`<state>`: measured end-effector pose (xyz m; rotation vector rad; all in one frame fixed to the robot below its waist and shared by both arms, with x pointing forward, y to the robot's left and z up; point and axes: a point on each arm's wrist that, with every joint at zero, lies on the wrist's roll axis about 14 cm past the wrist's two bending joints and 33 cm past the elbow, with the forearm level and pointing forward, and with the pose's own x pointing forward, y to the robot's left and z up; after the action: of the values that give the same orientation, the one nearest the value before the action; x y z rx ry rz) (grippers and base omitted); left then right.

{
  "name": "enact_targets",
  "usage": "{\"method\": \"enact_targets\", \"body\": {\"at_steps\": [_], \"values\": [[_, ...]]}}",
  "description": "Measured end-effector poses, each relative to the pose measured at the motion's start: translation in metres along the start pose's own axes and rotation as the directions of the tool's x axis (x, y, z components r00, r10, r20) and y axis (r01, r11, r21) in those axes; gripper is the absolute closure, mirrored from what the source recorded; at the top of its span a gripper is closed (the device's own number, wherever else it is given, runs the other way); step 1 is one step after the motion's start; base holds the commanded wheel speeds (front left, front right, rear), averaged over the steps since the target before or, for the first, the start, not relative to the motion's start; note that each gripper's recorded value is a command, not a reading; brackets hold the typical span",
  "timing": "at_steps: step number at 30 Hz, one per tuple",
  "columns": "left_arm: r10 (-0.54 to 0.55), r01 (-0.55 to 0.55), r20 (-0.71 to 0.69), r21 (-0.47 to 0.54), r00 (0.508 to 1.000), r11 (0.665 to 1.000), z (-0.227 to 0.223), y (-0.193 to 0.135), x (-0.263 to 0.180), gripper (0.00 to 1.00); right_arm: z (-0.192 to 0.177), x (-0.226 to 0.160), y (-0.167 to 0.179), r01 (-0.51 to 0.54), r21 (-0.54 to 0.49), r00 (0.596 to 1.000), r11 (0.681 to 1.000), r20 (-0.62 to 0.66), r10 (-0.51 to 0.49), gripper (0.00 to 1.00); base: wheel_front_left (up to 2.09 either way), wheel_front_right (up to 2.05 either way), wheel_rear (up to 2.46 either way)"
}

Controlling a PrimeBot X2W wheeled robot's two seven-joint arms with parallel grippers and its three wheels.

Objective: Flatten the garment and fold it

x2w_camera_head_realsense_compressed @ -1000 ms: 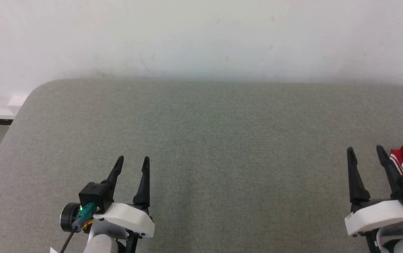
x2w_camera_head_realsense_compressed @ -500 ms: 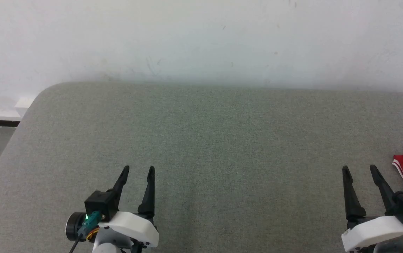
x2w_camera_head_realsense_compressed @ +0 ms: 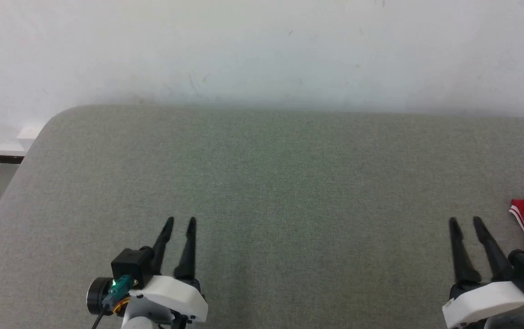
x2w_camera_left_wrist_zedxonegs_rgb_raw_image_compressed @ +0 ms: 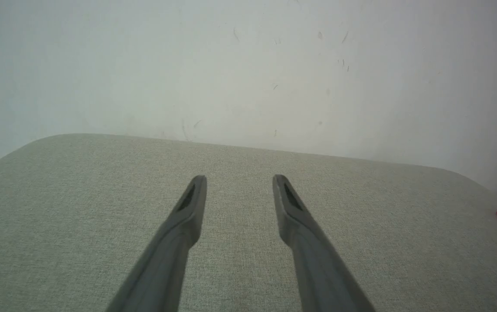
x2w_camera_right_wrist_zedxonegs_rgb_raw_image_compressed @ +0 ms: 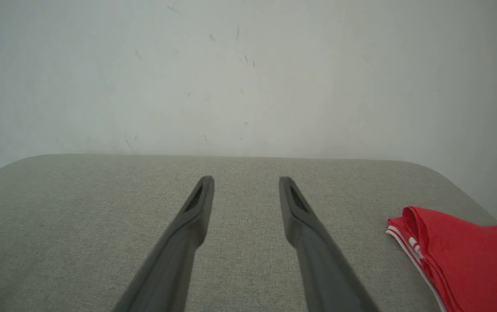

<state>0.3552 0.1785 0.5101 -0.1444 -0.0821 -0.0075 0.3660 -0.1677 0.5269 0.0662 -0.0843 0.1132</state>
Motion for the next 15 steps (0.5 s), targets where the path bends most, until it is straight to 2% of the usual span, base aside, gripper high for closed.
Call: {"method": "enact_targets", "body": {"at_steps": [15], "values": [[-0.006, 0.006, -0.005, 0.003, 1.0, 1.0, 0.0002, -0.0018, 0.0021, 1.0, -0.0019, -0.001, -0.0024, 0.007, -0.002, 1.0, 1.0, -0.011, -0.007, 1.0, 0.0, 0.0, 0.0]]}}
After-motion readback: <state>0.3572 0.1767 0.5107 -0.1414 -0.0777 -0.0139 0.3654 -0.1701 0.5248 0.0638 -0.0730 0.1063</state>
